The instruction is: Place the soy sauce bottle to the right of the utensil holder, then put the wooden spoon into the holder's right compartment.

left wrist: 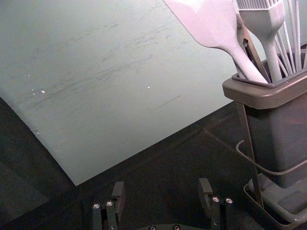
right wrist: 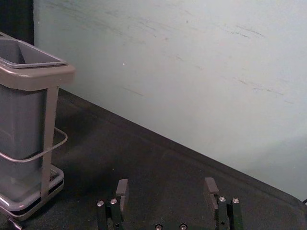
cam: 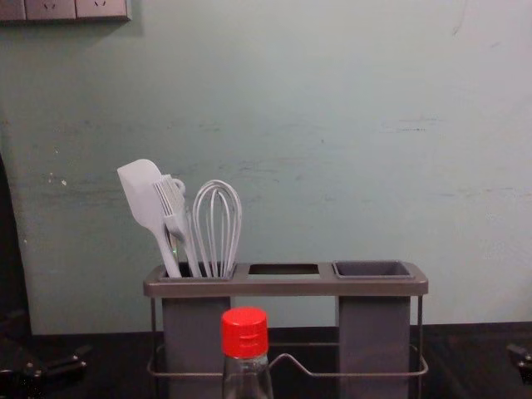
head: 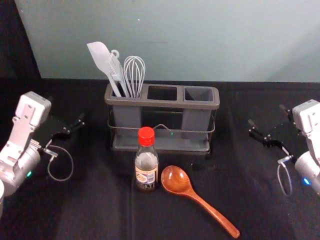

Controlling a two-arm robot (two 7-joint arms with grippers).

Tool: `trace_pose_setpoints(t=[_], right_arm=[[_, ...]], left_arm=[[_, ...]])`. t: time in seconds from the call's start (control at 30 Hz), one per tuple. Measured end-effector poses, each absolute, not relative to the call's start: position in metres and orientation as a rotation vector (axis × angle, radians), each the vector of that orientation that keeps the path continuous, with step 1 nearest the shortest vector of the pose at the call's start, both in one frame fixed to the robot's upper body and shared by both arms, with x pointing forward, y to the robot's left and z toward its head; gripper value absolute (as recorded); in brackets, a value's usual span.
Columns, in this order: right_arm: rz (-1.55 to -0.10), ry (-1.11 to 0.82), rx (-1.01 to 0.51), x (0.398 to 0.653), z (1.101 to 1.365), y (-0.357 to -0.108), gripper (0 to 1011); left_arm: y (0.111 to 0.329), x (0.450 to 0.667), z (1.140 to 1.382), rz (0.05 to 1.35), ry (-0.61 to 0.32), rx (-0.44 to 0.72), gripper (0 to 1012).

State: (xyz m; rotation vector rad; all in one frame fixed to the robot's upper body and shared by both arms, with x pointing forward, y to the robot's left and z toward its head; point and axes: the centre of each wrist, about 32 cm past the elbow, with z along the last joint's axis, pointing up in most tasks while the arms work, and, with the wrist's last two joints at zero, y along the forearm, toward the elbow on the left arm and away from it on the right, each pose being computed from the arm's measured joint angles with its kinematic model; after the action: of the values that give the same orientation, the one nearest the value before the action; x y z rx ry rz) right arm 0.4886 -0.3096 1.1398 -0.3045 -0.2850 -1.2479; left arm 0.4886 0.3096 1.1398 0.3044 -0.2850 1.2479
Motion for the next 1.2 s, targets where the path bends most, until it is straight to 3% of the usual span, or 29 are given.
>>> trace_pose_setpoints(t=[0.63,1.2], right_arm=[[-1.245,-0.294,-0.292,0.487,1.142,-0.311,1003],[-1.174,-0.306,-0.129,0.457,1.179,-0.33,1003]], left_arm=[[0.31,0.489,1.14,1.248,-0.285,0.305,1005],[0.31,0.489,1.14,1.248,-0.285,0.304,1005]])
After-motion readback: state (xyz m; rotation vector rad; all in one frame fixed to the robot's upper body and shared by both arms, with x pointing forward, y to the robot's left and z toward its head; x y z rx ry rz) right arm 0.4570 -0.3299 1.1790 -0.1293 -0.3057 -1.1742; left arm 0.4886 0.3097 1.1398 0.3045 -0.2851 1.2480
